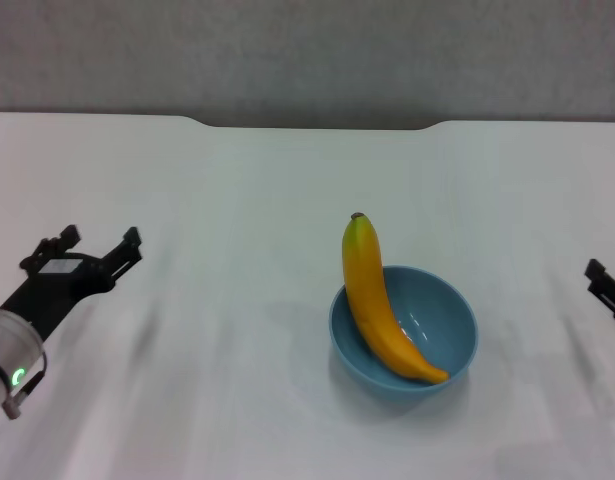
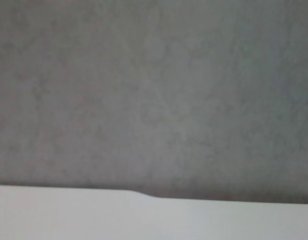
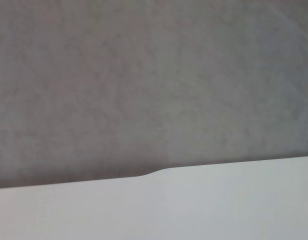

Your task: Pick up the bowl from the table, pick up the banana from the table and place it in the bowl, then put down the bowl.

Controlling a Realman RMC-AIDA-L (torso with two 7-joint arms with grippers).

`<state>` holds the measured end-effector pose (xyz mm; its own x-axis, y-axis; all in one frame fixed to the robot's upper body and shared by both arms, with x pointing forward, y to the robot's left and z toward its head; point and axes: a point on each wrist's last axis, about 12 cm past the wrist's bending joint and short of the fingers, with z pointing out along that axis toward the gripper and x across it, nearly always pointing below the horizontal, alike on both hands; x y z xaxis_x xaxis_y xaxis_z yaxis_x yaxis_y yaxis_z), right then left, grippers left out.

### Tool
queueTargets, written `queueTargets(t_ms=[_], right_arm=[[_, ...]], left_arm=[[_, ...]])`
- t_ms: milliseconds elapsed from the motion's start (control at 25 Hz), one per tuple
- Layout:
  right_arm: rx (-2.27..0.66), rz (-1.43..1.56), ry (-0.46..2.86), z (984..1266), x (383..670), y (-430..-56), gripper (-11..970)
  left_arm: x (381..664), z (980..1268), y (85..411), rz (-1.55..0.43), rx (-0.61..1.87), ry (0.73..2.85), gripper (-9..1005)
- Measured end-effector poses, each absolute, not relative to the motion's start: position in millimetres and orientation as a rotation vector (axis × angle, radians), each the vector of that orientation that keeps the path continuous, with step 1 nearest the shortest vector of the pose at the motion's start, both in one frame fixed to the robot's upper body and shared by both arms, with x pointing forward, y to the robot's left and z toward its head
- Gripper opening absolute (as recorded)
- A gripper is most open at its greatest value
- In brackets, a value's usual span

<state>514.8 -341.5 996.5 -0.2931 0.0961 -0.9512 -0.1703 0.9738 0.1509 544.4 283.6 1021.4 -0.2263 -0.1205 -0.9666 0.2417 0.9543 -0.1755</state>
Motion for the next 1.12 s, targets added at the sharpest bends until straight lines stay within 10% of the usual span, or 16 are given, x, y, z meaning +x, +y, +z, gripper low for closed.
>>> queueTargets(t_ms=[1120], right_arm=[[-0.068, 0.295, 1.847, 989.4, 506.8, -329.3, 741]], left_arm=[[541.7, 1000.1, 304.2, -0.211, 0.058, 1.914, 910]])
